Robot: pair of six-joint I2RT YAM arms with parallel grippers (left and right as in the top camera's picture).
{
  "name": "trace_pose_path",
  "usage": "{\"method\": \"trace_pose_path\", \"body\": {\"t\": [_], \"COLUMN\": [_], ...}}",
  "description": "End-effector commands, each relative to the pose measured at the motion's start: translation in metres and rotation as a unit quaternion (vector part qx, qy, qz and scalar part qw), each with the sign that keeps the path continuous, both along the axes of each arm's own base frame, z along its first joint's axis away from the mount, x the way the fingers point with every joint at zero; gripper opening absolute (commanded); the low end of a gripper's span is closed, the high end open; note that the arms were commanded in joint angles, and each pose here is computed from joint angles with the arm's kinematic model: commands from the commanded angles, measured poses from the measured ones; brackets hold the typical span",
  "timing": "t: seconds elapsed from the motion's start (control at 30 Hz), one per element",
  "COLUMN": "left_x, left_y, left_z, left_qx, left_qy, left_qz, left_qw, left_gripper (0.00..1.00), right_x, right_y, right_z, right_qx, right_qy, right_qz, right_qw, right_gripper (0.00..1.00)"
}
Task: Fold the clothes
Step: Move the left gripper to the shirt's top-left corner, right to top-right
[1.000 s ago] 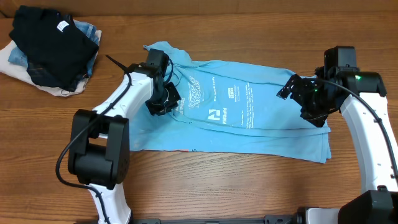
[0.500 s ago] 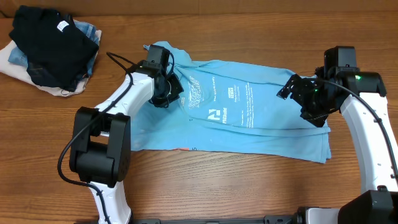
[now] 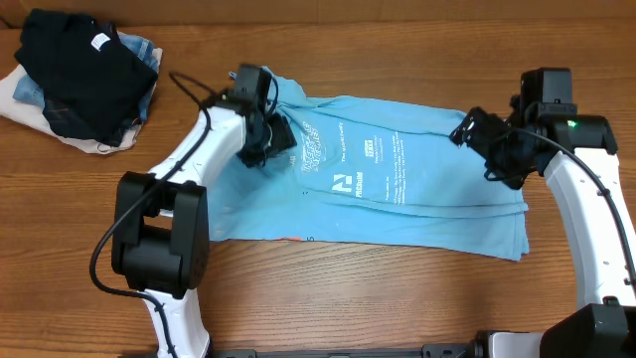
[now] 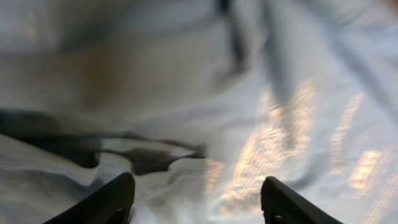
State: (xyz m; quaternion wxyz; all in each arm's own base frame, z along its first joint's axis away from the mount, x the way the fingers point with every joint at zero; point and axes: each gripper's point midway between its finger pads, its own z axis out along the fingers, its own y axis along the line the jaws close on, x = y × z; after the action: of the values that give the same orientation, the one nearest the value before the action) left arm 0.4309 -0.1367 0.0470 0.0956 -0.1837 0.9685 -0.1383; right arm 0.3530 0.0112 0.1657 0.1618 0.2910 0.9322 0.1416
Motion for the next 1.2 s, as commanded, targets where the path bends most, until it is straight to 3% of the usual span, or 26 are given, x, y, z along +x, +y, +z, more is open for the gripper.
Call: {"method": "trace_pose_path", "body": {"t": [0.0, 0.03, 0.07, 0.2, 0.33, 0.67, 1.17], "left_x": [0.039, 0.043, 0.048, 0.067, 0.084, 0.129, 0.172], "left_y": [-0.003, -0.003, -0.005, -0.007, -0.003, 0.055, 0.057], "left_z": [0.055, 0.065, 0.075, 0.105, 0.122, 0.141, 0.048], "left_qx": [0.026, 0.025, 0.023, 0.016, 0.018, 0.041, 0.037], "left_qy": [-0.076, -0.086, -0.096, -0.142, -0.183, -0.262, -0.213], "left_qz": [-0.036, -0.037, -0.038, -0.053, -0.059, -0.018, -0.04], "left_qw": [0.996, 0.995, 0.994, 0.988, 0.981, 0.964, 0.976], "left_gripper": [0.85, 0.99, 1.0, 1.0, 1.0, 0.98, 0.98], "right_x": [0.017, 0.021, 0.026, 0.041, 0.045, 0.054, 0.053], "right_y": [-0.021, -0.023, -0.024, -0.027, -0.035, -0.039, -0.039], "right_z": [0.012, 0.014, 0.016, 0.011, -0.017, -0.087, -0.089], "right_qx": [-0.047, -0.05, -0.053, -0.052, -0.05, -0.048, -0.049], "right_qy": [-0.038, -0.048, -0.058, -0.07, -0.035, 0.041, 0.045], "right_qz": [-0.045, -0.046, -0.048, -0.053, -0.062, -0.063, -0.062], "right_qw": [0.997, 0.997, 0.996, 0.995, 0.996, 0.996, 0.996], "right_gripper": [1.0, 1.0, 1.0, 1.0, 1.0, 1.0, 1.0]}}
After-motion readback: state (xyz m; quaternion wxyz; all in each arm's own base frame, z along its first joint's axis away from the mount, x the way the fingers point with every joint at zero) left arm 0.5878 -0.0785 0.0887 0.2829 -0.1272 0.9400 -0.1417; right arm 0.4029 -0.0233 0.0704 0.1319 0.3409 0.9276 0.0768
